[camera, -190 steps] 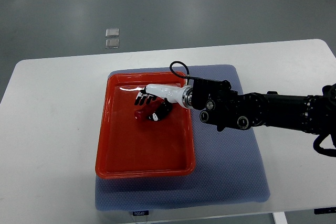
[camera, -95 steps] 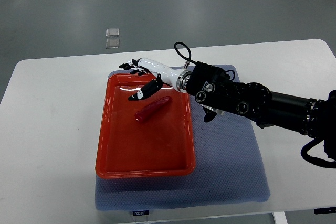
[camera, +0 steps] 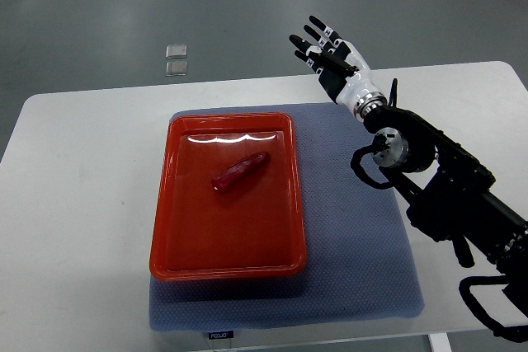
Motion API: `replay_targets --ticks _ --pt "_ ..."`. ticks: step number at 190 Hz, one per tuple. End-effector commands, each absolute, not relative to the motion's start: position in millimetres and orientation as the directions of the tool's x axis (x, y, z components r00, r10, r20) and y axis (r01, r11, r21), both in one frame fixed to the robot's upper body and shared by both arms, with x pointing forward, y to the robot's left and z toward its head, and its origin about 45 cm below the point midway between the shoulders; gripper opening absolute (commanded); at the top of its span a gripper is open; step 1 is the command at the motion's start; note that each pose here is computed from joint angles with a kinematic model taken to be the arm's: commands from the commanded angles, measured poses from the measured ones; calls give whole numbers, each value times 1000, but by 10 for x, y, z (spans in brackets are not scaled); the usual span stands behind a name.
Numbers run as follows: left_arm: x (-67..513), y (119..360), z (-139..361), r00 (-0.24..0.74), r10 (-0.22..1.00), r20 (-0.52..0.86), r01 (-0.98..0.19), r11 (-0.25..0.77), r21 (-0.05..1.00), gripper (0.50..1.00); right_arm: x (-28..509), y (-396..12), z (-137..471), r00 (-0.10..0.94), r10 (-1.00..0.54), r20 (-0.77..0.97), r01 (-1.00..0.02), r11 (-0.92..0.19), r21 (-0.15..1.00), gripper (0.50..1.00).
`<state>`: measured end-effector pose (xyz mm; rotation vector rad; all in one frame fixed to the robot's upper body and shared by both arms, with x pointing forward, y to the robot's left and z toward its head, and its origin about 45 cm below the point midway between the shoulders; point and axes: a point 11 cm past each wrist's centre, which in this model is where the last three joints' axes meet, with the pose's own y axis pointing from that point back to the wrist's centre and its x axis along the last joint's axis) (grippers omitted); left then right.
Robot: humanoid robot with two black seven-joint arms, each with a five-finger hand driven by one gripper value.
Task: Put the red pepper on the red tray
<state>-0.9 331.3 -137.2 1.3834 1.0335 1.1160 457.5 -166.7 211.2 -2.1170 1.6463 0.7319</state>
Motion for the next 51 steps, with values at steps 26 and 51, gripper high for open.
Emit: replay_targets --ticks 26,51 --pt "-1 3300 -1373 198 976 87 15 -92 996 1000 4367 -1864 1843 186 -633 -752 -964 -265 -15 915" --pt "-1 3300 -1373 198 976 87 15 -92 996 1000 4355 -1844 1851 206 -623 -755 -959 -281 -30 915"
